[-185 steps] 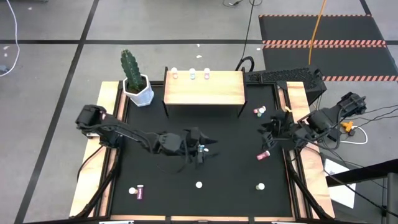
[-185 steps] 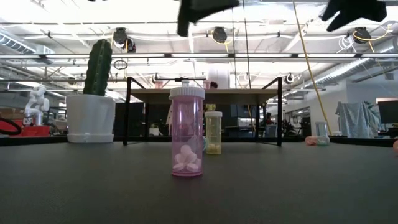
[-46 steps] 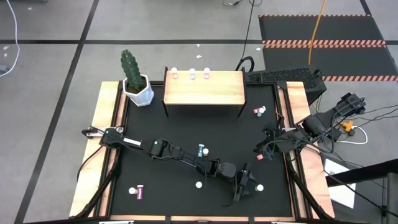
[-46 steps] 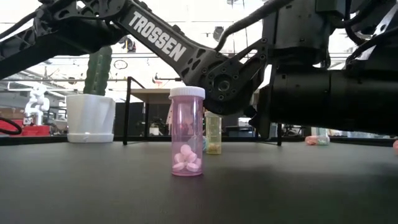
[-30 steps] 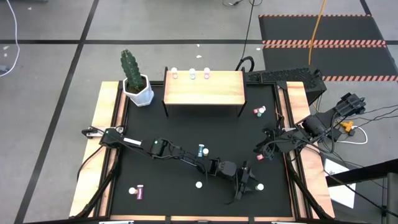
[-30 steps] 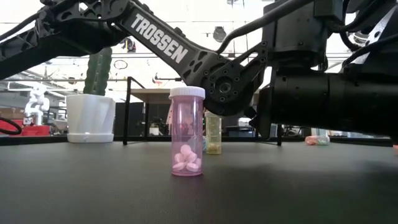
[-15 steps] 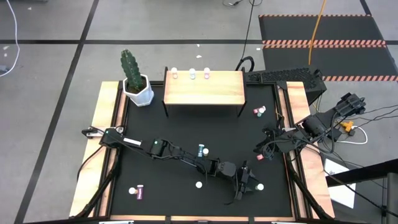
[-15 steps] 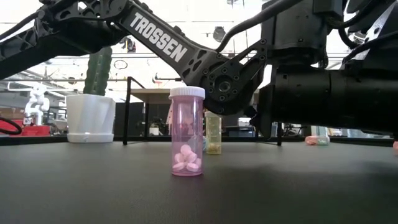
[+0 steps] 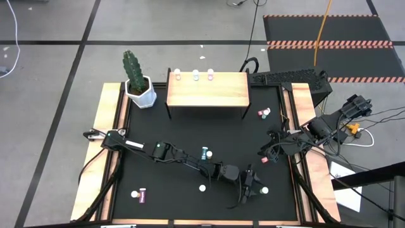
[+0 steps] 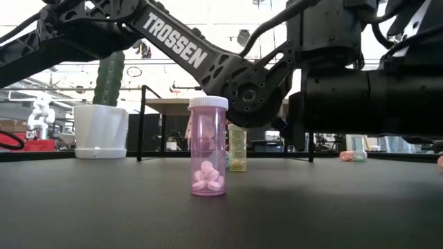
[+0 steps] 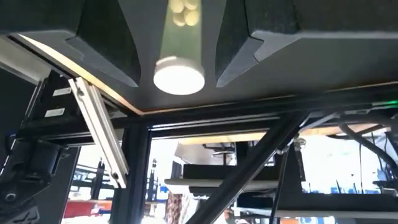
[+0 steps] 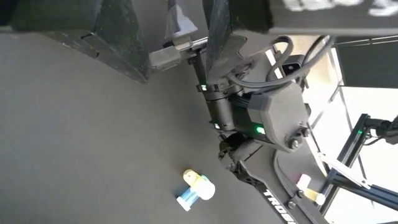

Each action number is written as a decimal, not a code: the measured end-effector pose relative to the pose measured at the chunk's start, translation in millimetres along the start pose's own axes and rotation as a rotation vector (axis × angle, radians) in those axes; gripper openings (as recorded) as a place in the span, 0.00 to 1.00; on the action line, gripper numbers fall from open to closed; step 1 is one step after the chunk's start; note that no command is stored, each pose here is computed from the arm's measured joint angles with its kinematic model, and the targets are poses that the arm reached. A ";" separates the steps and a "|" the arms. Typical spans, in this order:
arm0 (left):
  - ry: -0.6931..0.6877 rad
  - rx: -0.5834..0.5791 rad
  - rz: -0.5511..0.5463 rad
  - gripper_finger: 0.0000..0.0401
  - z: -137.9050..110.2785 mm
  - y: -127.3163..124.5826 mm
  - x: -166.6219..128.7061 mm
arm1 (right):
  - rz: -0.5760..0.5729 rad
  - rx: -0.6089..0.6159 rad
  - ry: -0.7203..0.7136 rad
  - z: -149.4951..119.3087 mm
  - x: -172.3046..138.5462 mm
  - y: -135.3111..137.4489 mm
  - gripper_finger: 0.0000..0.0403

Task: Pick and place medicine bottles onto shelf by color
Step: Put the bottom right yellow pill bottle on the shelf

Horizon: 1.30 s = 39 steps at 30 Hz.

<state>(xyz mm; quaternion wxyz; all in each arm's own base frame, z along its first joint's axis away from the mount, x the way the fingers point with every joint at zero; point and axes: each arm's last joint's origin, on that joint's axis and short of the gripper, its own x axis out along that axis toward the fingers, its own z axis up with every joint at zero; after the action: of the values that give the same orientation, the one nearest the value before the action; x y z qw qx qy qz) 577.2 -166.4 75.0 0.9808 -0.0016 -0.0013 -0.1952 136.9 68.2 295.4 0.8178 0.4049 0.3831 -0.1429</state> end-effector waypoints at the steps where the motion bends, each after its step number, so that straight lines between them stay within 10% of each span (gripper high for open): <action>1: 0.000 0.003 -0.001 0.52 0.0 -0.2 0.0 | 0.004 0.001 -0.001 0.2 -0.1 0.4 0.37; 30: 0.013 -0.009 0.056 0.32 -1.4 8.6 -0.9 | 0.010 -0.008 -0.005 0.4 -0.1 0.9 0.37; 39: -0.004 -0.056 0.107 0.32 49.5 19.7 -1.9 | 0.116 -0.054 -0.097 6.3 -13.8 2.4 0.37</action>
<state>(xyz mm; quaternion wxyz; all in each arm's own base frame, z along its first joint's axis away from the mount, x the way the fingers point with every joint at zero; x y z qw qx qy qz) 582.9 -147.3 124.4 0.9894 -0.0297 0.0025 -0.1424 132.3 63.8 309.4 0.8531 0.3966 0.3227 -0.1043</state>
